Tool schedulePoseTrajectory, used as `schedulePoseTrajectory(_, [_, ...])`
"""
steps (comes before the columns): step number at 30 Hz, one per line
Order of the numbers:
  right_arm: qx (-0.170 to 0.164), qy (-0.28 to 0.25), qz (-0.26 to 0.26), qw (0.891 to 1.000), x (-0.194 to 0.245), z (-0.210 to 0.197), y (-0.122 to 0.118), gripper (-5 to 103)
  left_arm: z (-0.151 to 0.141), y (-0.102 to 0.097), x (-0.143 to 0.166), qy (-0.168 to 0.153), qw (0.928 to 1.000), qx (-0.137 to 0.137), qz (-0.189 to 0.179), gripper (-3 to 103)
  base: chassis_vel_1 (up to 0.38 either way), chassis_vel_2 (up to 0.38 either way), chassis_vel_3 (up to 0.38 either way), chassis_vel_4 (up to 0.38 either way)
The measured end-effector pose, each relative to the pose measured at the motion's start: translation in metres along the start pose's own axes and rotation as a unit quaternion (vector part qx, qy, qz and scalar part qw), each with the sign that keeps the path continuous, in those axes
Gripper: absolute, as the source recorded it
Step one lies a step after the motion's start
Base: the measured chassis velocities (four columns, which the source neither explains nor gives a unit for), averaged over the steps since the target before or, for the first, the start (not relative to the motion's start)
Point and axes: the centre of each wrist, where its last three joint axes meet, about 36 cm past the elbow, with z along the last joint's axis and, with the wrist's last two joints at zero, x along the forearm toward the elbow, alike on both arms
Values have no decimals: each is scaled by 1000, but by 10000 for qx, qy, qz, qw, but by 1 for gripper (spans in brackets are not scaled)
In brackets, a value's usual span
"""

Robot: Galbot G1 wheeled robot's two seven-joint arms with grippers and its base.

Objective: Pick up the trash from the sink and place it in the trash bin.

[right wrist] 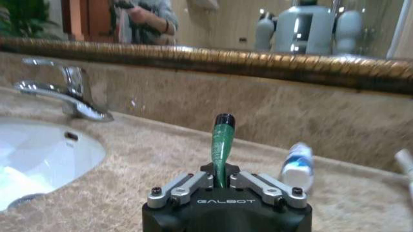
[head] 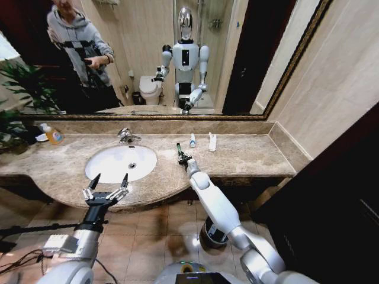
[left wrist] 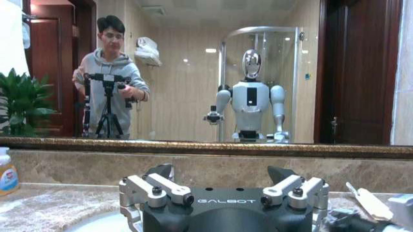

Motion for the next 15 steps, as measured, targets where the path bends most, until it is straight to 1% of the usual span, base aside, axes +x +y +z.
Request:
schedulePoseTrajectory(2, [62, -191, 3, 9998, 21, -2, -16, 8, 0, 0, 0, 0, 10000, 0, 0, 100, 0, 0, 0, 0])
schedulePoseTrajectory(3, [52, -241, 5, 9997, 28, -2, -20, 8, 0, 0, 0, 0, 10000, 0, 0, 100, 0, 0, 0, 0])
schedulePoseTrajectory(4, [17, -309, 19, 9995, 45, -2, -29, 8, 0, 0, 0, 0, 10000, 0, -1, 100, 0, 0, 0, 0])
schedulePoseTrajectory(5, [17, -309, 19, 9995, 45, -2, -29, 8, 0, 0, 0, 0, 10000, 0, -1, 100, 0, 0, 0, 0])
schedulePoseTrajectory(6, [-19, -330, 24, 9995, 56, -1, -34, 8, 0, 0, 0, 0, 10000, 0, 1, 100, 0, 0, 0, 0])
schedulePoseTrajectory(8, [-136, -318, 39, 9994, 96, 4, -47, 8, 0, 0, 0, 0, 10000, 0, -1, 100, 0, 0, 0, 0])
schedulePoseTrajectory(9, [-136, -318, 39, 9994, 96, 4, -47, 8, 0, 0, 0, 0, 10000, 0, -1, 100, 0, 0, 0, 0])
schedulePoseTrajectory(12, [-154, -274, 69, 9995, 163, 2, -64, 8, 0, 0, 0, 0, 10000, 0, 1, 100, 0, 0, 0, 0])
schedulePoseTrajectory(13, [-154, -274, 69, 9995, 163, 2, -64, 8, 0, 0, 0, 0, 10000, 0, 1, 100, 0, 0, 0, 0])
schedulePoseTrajectory(15, [-155, -221, 220, 9994, 203, 4, -70, 8, 0, 0, 0, 0, 10000, 0, 0, 100, 0, 0, 0, 0])
